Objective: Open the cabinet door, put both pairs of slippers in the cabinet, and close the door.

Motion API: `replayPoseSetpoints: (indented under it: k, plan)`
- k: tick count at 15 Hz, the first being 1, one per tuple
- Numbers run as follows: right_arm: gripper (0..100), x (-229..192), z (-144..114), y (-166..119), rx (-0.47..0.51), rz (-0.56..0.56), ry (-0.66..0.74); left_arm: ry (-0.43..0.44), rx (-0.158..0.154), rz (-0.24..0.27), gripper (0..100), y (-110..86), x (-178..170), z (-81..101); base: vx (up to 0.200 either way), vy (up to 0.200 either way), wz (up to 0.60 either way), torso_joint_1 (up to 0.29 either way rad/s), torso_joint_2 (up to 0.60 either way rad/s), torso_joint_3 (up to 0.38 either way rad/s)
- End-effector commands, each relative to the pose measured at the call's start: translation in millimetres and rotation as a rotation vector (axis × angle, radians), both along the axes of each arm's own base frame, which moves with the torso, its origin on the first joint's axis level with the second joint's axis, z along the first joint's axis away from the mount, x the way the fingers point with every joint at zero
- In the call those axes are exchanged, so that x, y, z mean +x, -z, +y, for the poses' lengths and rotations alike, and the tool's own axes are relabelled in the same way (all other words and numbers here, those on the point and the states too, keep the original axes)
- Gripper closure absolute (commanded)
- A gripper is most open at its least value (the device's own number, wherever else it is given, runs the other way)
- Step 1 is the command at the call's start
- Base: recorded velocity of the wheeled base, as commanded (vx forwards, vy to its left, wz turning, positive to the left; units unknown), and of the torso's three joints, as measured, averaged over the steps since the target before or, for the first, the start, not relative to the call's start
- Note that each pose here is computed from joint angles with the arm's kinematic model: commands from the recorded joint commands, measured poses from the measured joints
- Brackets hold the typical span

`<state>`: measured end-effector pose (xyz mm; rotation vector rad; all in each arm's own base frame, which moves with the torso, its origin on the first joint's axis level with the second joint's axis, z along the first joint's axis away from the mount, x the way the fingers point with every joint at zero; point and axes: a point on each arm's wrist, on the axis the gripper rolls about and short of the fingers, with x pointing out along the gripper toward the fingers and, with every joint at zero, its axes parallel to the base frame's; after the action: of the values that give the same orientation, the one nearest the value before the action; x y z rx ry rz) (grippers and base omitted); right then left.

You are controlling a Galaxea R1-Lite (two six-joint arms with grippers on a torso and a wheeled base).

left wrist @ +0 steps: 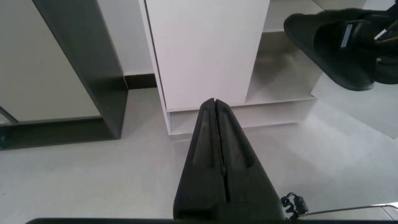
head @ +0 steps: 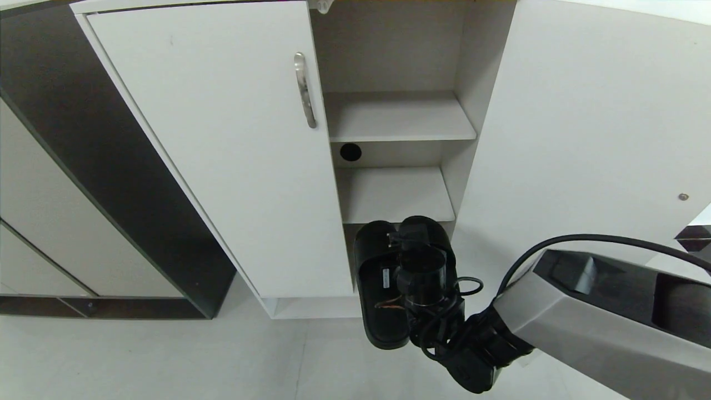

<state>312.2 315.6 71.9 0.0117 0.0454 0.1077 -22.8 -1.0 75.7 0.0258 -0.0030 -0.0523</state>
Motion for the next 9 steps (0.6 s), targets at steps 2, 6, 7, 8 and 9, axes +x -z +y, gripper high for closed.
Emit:
replayPoseSetpoints:
  k: [2,6,7,8,9]
  plan:
    - [100,1.1,1.0,21.8,-0.045,0.020,-0.003,0.000,0.000,0.001,100,-0.1,0.1,0.0,0.000,0.000,0.00,0.000,0.00,0.000]
    - [100,5.7,-2.1,29.8,-0.058,0.033,0.009,0.001,0.002,0.001,100,-0.1,0.1,0.0,0.000,0.000,0.00,0.000,0.00,0.000]
    - [100,5.8,-1.9,29.4,-0.057,0.032,0.009,0.001,0.000,0.001,100,-0.1,0.1,0.0,0.000,0.000,0.00,0.000,0.00,0.000]
    - [100,6.2,-1.6,28.8,-0.055,0.030,0.009,0.001,0.002,0.001,100,-0.1,0.1,0.0,0.200,0.000,0.00,0.002,0.00,0.002]
    - [100,6.2,-0.5,28.4,-0.052,0.028,0.008,0.001,0.002,0.001,100,-0.1,0.1,0.0,0.200,0.000,0.00,0.002,0.00,-0.002]
